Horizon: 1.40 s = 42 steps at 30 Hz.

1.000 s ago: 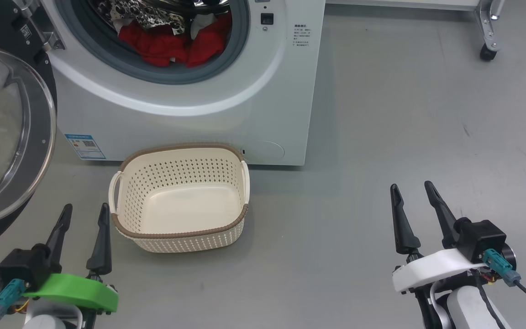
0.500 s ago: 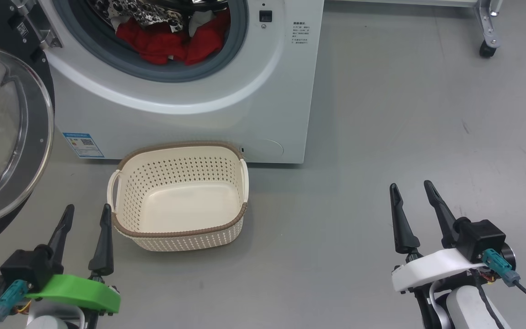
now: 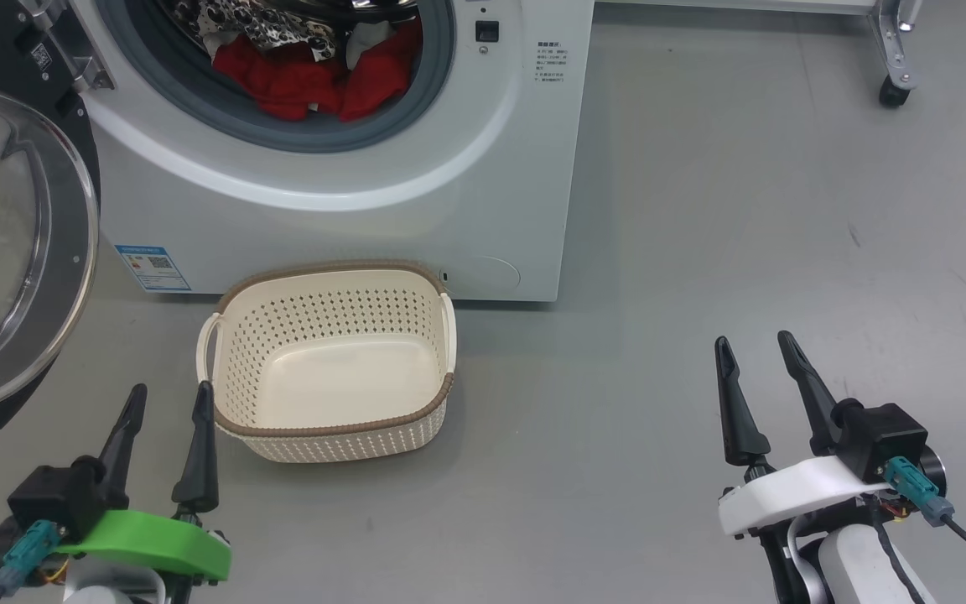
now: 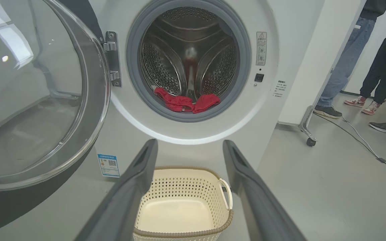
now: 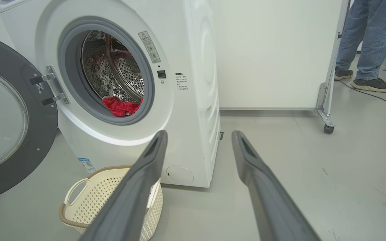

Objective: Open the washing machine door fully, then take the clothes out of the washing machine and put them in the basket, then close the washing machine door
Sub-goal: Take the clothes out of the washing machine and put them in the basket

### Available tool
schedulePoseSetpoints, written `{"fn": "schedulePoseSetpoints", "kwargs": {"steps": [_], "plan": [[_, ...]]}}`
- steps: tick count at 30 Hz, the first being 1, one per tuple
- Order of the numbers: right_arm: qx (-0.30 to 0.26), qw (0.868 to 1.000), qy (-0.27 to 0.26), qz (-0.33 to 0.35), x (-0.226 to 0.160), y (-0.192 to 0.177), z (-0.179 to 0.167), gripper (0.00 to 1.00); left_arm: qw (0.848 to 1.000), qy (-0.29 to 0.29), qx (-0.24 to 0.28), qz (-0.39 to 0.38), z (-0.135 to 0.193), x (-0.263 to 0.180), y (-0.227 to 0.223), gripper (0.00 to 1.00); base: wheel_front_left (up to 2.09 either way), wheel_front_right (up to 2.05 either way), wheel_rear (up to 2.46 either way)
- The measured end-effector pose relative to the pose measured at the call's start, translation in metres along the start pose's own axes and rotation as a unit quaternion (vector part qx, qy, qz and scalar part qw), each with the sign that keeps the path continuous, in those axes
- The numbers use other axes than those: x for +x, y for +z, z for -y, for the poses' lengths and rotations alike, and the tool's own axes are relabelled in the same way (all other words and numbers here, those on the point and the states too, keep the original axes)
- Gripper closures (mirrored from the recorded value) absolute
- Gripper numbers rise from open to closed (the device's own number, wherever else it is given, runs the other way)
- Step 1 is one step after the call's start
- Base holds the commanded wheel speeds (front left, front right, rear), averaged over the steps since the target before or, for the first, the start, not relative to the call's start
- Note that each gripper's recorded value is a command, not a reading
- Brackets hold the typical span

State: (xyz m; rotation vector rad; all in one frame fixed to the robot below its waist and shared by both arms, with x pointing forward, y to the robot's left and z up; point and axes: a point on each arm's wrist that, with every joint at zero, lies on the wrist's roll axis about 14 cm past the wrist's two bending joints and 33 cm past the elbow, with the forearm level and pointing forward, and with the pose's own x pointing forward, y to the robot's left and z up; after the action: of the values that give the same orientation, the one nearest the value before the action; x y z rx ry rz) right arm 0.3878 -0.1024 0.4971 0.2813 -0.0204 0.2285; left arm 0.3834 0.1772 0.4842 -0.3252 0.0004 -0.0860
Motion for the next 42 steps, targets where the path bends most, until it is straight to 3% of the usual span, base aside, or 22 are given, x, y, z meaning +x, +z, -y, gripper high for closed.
{"fn": "schedulePoseSetpoints", "kwargs": {"steps": [17,35,42], "plan": [[0.001,1.000,0.000,0.000,0.0001,-0.0003,-0.0006,0.00,1.000,0.001,-0.012,-0.009,0.0013,-0.0038,-0.0065,0.00,0.36,-0.36,0.00],[0.001,1.000,0.004,0.000,-0.0001,0.0000,-0.0030,0.00,1.000,0.001,-0.010,-0.004,0.0008,-0.0056,-0.0032,0.00,1.06,-1.06,0.00],[0.002,1.000,0.008,-0.002,-0.0005,-0.0013,-0.0045,0.00,1.000,-0.005,0.023,-0.009,-0.0026,-0.0070,-0.0022,0.00,1.36,-1.36,0.00]]}}
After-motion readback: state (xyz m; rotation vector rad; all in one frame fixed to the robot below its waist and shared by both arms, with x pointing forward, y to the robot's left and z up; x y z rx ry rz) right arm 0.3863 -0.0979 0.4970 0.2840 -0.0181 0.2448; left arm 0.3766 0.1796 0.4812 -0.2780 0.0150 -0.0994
